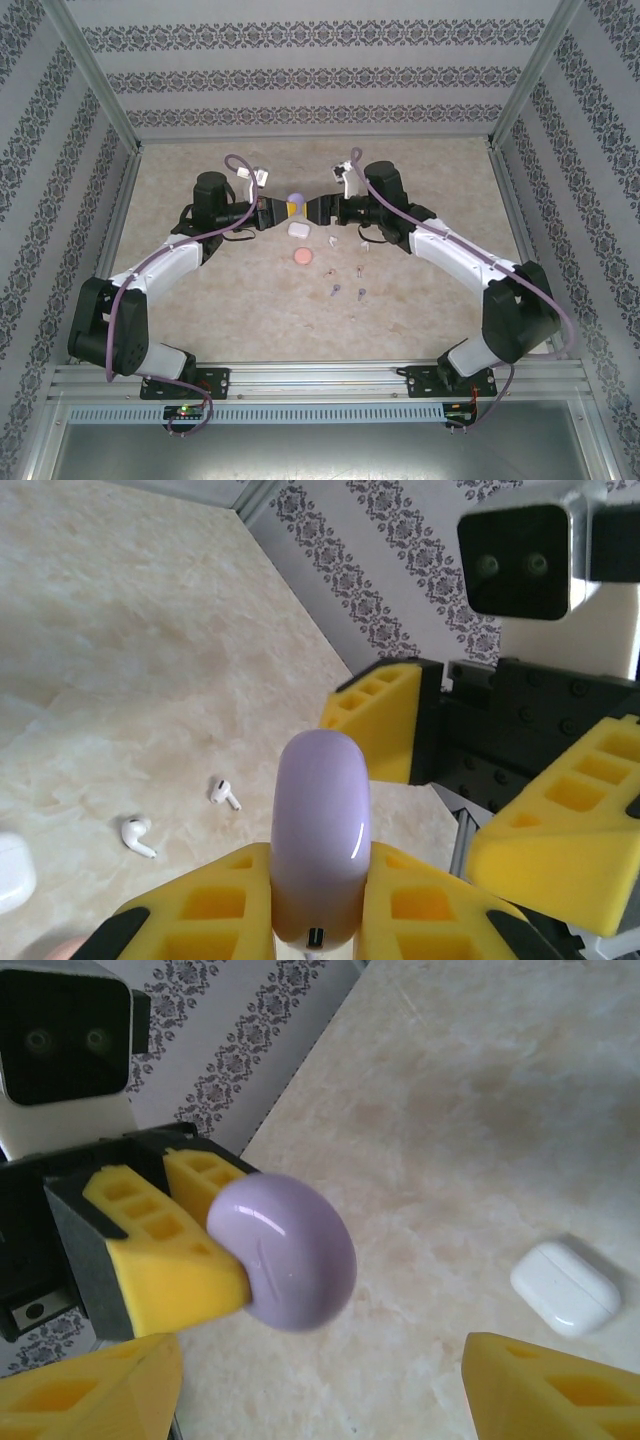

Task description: Insert the wireless bluetooth earbuds into the charging case

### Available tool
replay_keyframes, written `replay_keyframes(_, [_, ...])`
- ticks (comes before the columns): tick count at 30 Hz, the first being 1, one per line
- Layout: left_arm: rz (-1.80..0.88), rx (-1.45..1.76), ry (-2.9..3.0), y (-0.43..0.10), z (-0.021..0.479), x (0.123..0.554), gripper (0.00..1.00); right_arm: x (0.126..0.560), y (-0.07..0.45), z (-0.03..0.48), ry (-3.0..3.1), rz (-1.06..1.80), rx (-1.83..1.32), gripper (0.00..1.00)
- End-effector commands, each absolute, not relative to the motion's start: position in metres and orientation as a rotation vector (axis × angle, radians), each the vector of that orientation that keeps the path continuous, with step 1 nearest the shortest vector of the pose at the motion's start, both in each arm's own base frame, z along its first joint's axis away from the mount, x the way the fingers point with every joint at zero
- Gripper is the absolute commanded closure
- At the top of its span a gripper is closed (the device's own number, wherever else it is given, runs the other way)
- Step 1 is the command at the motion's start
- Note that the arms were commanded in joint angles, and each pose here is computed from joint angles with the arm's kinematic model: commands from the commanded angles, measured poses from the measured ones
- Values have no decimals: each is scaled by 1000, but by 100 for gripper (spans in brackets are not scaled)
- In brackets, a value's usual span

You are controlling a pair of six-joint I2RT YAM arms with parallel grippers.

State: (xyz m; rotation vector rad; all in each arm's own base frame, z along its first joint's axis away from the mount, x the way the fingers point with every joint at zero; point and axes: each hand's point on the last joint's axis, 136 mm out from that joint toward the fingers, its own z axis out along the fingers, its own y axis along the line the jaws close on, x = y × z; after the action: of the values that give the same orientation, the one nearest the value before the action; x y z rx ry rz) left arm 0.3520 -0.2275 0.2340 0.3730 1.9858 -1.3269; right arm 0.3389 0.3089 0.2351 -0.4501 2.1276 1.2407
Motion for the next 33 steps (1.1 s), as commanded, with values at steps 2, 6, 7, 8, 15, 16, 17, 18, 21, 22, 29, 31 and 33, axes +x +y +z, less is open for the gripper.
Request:
replay_keyframes(2, [-1358, 455, 1969, -237, 241, 347, 100, 342, 323, 248, 2062, 1276, -530, 28])
replay_keyframes(6, [-1361, 462, 1963, -238, 243, 347, 100, 348, 324, 237, 2088, 1271, -519, 30])
replay_keyframes(7, [-1367, 467, 1958, -238, 245, 346, 100, 350, 323, 232, 2099, 1265, -510, 31])
replay_keyframes(8, [-1373, 473, 1954, -239, 247, 345, 100, 352, 321, 229, 2105, 1257, -499, 31])
replay_keyframes(15, [-1390, 511, 1907, -239, 263, 334, 100, 381, 283, 194, 2178, 1216, -272, 39])
replay_keyframes(16, [-1391, 513, 1905, -239, 264, 333, 100, 383, 279, 192, 2178, 1225, -250, 39])
replay_keyframes(17, [-1390, 513, 1903, -238, 265, 332, 100, 383, 278, 193, 2176, 1233, -241, 40])
replay_keyframes(18, [-1388, 515, 1900, -238, 266, 331, 100, 381, 276, 194, 2175, 1235, -235, 40])
replay_keyframes(21, [-1384, 516, 1899, -238, 266, 329, 100, 375, 273, 204, 2157, 1240, -235, 39])
replay_keyframes(22, [-1380, 519, 1896, -237, 267, 329, 100, 372, 272, 208, 2151, 1245, -236, 39])
replay_keyframes(29, [-1377, 506, 1905, -238, 263, 332, 100, 352, 280, 250, 2069, 1307, -261, 38])
replay_keyframes(31, [-1378, 505, 1909, -238, 262, 332, 100, 345, 288, 262, 2045, 1325, -297, 36])
replay_keyframes(33, [-1377, 505, 1910, -239, 262, 333, 100, 342, 297, 271, 2031, 1335, -329, 33])
